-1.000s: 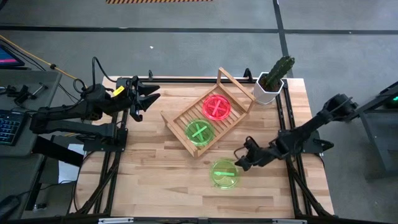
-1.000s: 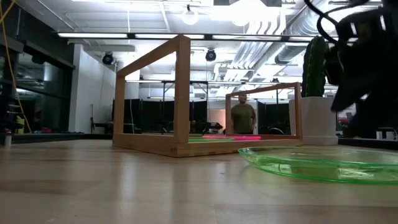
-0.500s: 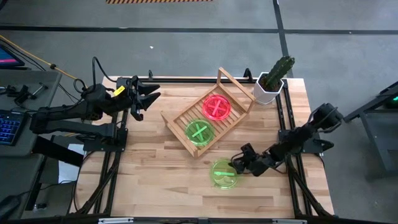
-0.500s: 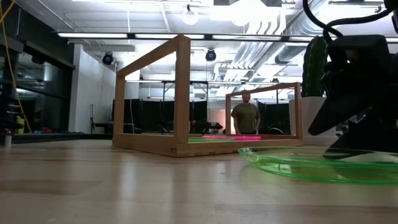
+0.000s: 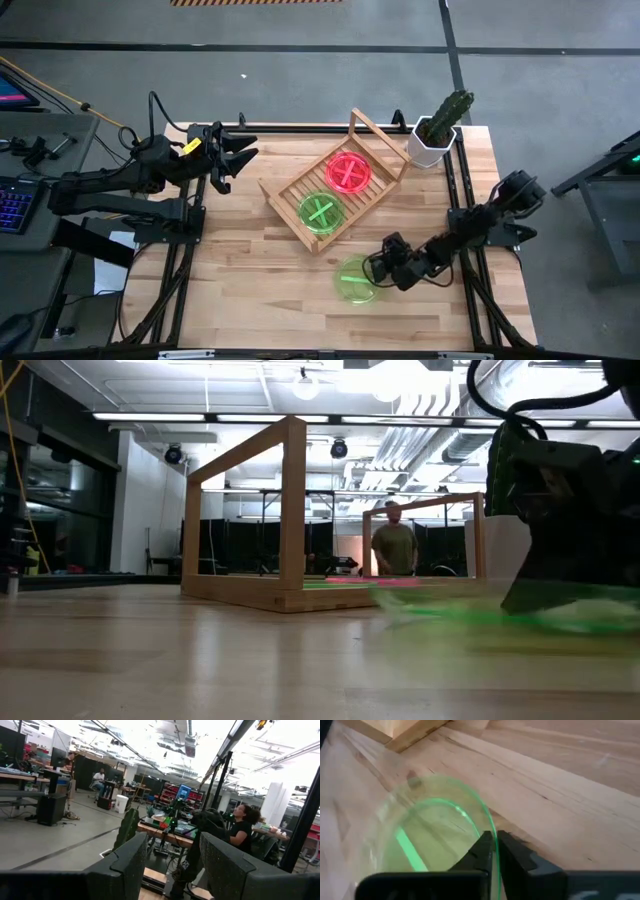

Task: Place and stack plates onto a shelf
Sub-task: Stack the green plate on top of the other green plates on the shelf

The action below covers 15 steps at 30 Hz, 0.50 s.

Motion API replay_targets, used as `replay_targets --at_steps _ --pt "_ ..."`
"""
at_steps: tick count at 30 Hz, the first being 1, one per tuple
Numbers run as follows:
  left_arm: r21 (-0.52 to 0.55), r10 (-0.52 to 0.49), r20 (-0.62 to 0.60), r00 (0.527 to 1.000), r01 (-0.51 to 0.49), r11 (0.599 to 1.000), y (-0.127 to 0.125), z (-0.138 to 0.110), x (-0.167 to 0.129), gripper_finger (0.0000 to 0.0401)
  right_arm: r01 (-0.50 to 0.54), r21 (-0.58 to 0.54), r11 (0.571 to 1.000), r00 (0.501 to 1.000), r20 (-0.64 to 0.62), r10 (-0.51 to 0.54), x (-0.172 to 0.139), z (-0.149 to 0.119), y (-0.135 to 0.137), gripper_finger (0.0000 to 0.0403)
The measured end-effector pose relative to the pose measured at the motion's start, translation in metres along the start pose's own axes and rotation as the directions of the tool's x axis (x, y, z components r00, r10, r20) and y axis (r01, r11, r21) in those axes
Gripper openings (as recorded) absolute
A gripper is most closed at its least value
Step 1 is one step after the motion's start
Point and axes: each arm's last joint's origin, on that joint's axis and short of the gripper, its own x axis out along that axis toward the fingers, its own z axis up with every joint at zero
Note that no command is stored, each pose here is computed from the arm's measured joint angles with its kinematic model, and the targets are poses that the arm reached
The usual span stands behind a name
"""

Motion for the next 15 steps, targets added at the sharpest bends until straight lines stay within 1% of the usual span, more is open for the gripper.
replay_targets --at_steps 2,5,7,9,11,15 --pt "0.000 0.000 0.000 1.000 0.000 1.000 0.000 0.000 0.000 0.0172 -0.007 0.020 1.000 1.000 -0.022 0.007 -0.002 0.001 0.001 0.0017" --pt "0.000 0.000 0.000 1.000 0.000 1.000 0.000 0.000 0.000 0.0172 -0.045 0.025 0.999 0.997 -0.062 0.046 -0.010 0.005 0.001 0.0004" --pt "0.000 0.000 0.000 1.000 0.000 1.000 0.000 0.000 0.000 0.0172 -0.098 0.048 0.994 0.989 -0.106 0.103 -0.017 0.007 -0.004 0.0003" --pt "0.000 0.000 0.000 1.000 0.000 1.000 0.000 0.000 0.000 0.0172 -0.163 0.081 0.983 0.978 -0.118 0.171 -0.025 0.010 -0.014 0.0001" --pt "0.000 0.000 0.000 1.000 0.000 1.000 0.000 0.000 0.000 0.0172 -0.245 0.127 0.961 0.959 -0.112 0.259 -0.034 0.015 -0.023 0.0000" --pt "0.000 0.000 0.000 1.000 0.000 1.000 0.000 0.000 0.000 0.0172 -0.403 0.205 0.892 0.898 -0.101 0.429 -0.050 0.023 -0.039 0.0000"
